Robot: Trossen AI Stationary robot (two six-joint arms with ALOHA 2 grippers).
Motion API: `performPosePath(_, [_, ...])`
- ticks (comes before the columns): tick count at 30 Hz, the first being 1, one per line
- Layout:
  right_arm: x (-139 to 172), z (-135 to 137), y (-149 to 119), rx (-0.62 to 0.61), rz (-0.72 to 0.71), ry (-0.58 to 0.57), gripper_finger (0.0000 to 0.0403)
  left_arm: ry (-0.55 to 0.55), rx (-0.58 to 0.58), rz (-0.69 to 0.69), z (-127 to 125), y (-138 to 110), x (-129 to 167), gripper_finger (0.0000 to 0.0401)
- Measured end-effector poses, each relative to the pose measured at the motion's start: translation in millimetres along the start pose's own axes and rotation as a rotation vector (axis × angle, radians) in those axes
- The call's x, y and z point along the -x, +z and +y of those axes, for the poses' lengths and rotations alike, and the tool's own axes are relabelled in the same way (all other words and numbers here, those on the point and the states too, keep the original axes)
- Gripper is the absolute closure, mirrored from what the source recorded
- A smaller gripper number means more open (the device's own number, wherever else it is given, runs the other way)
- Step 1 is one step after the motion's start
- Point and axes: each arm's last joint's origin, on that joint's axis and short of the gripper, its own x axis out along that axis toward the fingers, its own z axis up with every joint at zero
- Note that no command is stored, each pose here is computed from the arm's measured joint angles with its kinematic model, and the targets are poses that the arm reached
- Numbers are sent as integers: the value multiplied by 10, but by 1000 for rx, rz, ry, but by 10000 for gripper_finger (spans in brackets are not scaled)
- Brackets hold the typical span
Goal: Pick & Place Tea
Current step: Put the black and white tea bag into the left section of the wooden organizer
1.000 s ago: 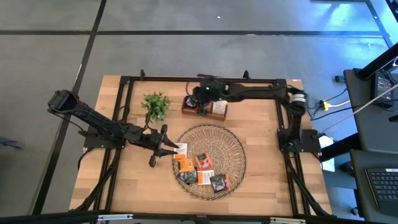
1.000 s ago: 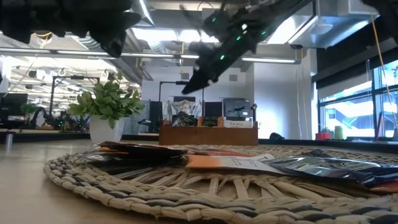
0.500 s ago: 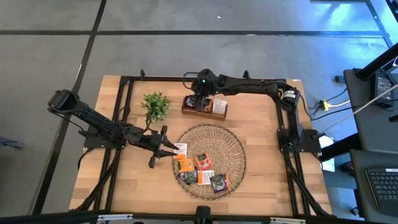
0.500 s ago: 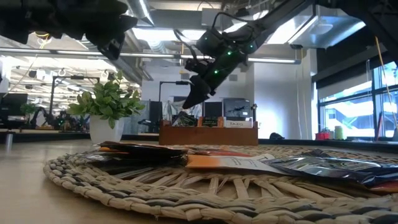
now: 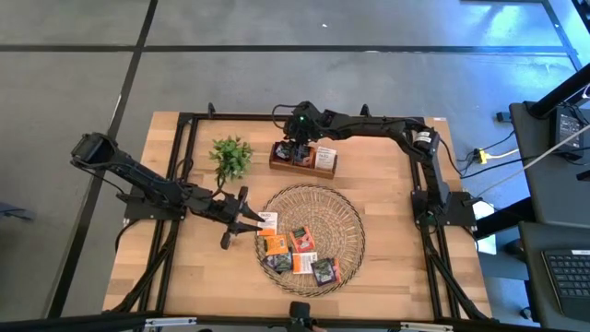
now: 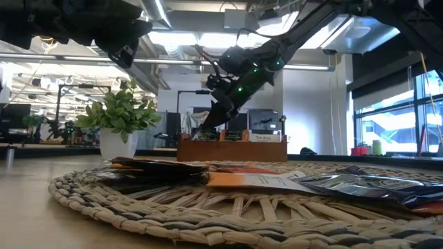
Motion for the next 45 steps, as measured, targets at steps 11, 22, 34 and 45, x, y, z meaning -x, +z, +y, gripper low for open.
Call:
performPosePath(11, [0, -4, 18, 6, -18, -4, 353, 2, -2, 9, 1, -7, -1, 293])
performPosePath(22, [8, -9, 41, 31, -23, -7, 397, 2, -2, 10, 1, -8, -1, 294])
performPosePath(34, [188, -28, 324, 100, 31, 10, 399, 13, -3, 13, 5, -12, -1, 292])
performPosePath(45, [148, 67, 262, 150, 73, 37, 395, 14, -3, 13, 5, -13, -2, 290])
